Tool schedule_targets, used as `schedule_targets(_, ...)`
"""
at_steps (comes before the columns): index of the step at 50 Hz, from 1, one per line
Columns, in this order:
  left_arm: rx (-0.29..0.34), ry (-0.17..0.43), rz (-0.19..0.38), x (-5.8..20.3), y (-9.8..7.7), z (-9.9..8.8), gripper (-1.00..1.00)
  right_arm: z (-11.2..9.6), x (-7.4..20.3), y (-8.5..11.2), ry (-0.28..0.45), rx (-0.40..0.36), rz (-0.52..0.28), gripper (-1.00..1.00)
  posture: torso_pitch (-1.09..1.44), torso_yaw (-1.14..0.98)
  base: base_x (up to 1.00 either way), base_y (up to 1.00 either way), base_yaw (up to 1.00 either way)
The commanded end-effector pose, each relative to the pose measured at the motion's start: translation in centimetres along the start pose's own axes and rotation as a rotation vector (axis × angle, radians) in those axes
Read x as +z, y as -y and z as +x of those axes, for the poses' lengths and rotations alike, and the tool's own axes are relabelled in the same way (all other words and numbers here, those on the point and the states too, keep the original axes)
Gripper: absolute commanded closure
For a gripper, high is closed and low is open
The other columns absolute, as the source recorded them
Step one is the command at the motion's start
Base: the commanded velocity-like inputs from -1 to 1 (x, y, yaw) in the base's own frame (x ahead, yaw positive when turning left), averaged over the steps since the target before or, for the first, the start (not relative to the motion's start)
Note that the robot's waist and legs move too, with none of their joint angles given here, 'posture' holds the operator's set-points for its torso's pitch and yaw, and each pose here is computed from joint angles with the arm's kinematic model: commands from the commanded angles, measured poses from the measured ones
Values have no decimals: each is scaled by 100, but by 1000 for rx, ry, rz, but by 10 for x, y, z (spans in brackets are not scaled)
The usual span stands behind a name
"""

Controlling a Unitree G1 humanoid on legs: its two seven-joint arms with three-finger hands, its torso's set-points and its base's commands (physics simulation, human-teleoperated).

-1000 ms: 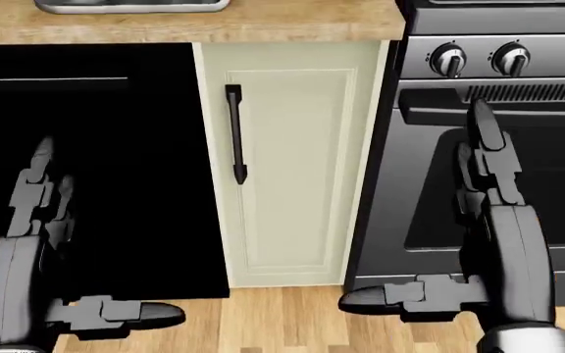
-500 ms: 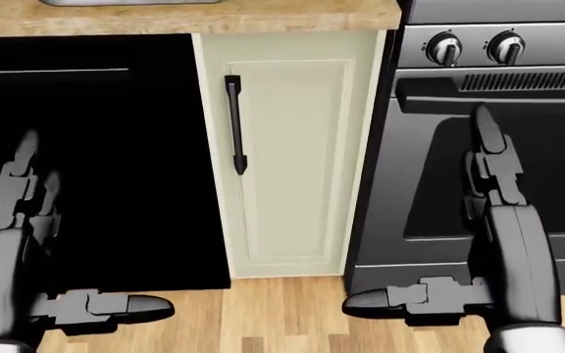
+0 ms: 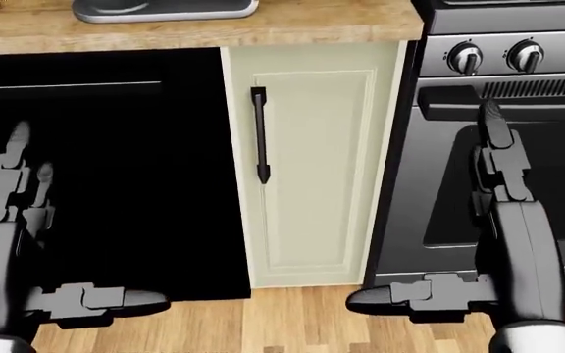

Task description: Place the bread in the stand mixer bowl.

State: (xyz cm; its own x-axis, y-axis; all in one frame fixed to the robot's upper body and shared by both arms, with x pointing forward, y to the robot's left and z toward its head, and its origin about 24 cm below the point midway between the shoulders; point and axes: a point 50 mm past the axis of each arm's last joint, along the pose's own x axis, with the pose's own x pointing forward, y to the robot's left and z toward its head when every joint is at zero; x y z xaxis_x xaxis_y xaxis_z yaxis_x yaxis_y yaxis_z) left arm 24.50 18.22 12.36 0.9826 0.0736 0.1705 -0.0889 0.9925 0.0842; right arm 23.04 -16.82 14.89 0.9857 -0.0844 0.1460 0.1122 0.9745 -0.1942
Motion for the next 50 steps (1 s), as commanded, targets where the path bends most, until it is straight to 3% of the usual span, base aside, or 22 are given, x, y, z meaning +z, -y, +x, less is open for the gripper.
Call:
schedule_targets(1, 8, 71, 9, 12, -2, 1, -100, 0, 10, -1, 62, 2, 5, -100, 0, 0, 0, 10, 0)
schedule_targets(50, 9, 98, 7, 19, -2, 0, -100, -2, 10, 2, 55, -11, 9, -100, 0, 0, 0, 19, 0)
